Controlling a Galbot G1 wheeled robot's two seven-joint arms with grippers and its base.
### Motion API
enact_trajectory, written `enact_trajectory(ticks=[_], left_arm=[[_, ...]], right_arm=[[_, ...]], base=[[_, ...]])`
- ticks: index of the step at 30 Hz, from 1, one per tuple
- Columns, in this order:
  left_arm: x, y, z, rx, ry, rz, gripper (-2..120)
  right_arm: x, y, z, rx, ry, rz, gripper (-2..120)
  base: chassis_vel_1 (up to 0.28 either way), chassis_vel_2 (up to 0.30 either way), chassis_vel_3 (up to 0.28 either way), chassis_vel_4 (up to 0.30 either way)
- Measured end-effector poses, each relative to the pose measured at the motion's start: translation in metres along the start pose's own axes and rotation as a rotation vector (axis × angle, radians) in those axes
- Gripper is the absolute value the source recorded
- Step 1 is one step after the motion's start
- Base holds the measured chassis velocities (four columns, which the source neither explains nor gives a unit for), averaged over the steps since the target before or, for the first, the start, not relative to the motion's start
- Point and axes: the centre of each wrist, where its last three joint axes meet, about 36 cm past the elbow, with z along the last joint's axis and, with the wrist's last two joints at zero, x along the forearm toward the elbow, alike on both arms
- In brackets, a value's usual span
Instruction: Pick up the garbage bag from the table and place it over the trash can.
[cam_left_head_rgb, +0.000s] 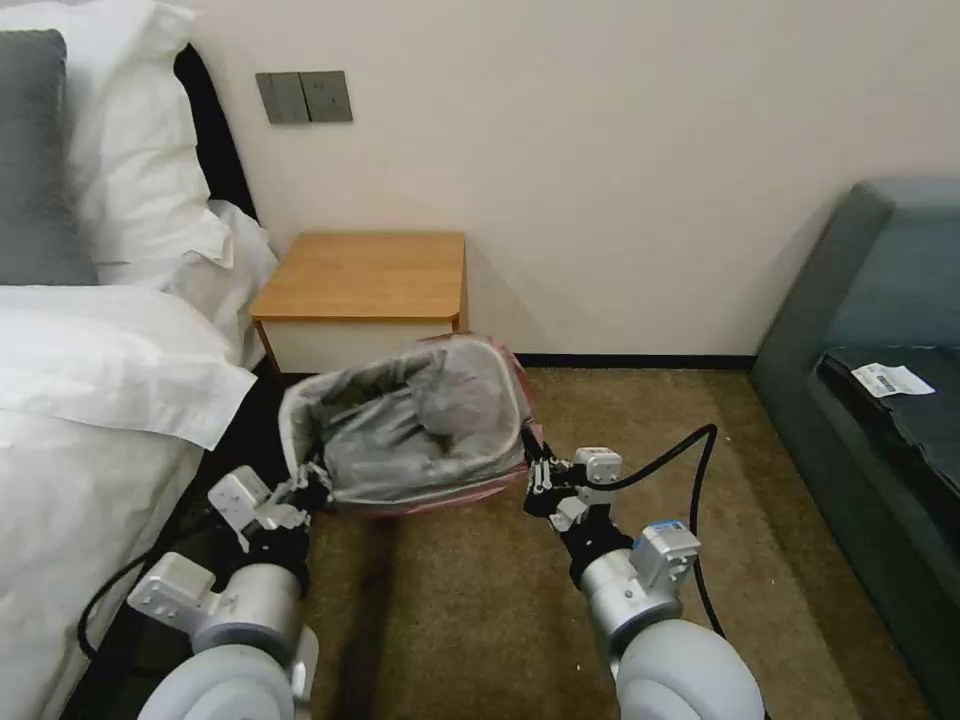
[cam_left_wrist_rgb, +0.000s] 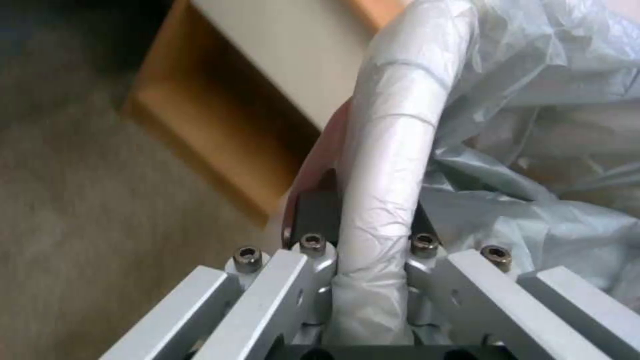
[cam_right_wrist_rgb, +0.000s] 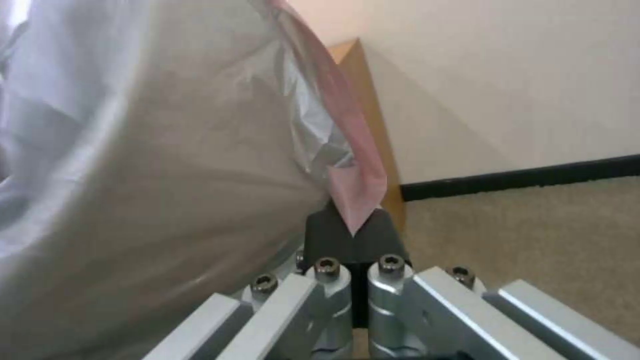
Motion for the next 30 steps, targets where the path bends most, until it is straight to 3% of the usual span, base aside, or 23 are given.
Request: enact_trajectory(ticks=[7,30], left_arm=[[0.002,0.003,0.001,0.022,0.085,-0.006,7],[0.001,0.006,-0.003,0.055,0.136,0.014,7]], right_arm=[[-0.019,-0.009,0.017,0.025,0.015,0.043,0],[-0.062,-0.034,0.059,0.105,0.049,0.141,0]], base=[[0.0,0.0,0.0,0.0],[0.0,0.0,0.0,0.0]])
